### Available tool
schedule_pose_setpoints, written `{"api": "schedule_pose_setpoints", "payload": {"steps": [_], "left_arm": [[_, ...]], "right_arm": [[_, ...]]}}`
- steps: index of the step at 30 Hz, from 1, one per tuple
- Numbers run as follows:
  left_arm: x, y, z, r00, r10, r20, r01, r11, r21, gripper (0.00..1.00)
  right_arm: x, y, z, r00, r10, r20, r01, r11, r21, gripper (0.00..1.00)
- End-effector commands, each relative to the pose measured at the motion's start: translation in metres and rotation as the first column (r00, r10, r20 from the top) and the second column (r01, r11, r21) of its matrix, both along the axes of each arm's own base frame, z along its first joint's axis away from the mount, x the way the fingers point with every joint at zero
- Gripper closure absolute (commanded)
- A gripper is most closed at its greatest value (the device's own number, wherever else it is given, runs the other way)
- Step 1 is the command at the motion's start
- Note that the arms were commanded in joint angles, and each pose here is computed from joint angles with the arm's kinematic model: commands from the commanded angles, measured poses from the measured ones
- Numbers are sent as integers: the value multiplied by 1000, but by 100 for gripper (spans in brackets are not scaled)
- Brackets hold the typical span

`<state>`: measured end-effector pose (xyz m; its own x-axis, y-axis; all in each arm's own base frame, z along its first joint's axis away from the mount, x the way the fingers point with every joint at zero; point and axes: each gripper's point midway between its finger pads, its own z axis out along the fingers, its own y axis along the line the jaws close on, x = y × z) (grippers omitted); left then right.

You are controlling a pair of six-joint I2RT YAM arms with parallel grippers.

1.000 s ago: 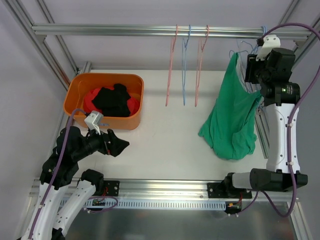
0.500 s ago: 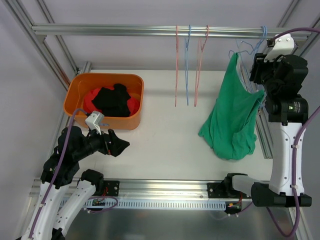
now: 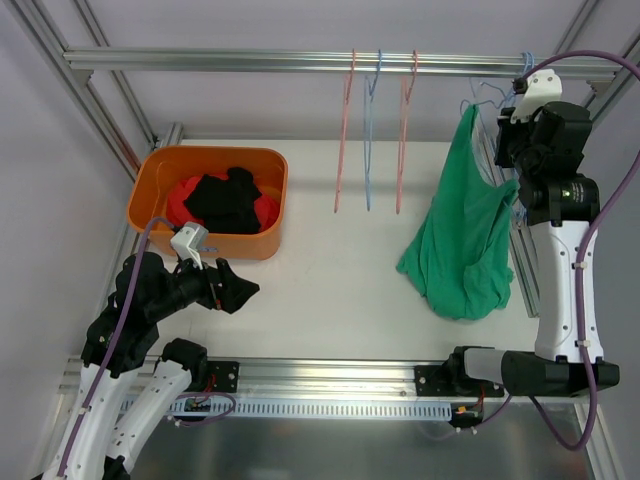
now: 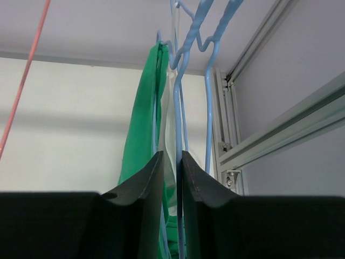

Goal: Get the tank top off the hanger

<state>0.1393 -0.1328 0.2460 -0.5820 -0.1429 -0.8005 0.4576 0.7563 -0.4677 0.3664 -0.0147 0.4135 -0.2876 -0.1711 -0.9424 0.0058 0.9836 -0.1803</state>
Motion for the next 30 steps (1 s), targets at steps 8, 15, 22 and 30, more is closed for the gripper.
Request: {"api": "schedule_pose_setpoints", "payload": {"steps": [8,15,22,30], "left_arm": [[2,-3,2,1000,-21,22,21,1000,-6,1],[1,-3,5,999,-18,39,19,1000,-12,1],[-1,-3,5,999,-19,44,20,1000,-19,1],[-4,-3,8,998,-27,59,28,999,-29,1]], "right_arm": [[7,15,4,999,43,30,-45,996,80,100],[10,37,19,987,102,127,-127,971,204,100],[-27,53,105,815,121,566,-301,924,236,100],[-19,60,116,777,183,603,-344,925,163,100]]}}
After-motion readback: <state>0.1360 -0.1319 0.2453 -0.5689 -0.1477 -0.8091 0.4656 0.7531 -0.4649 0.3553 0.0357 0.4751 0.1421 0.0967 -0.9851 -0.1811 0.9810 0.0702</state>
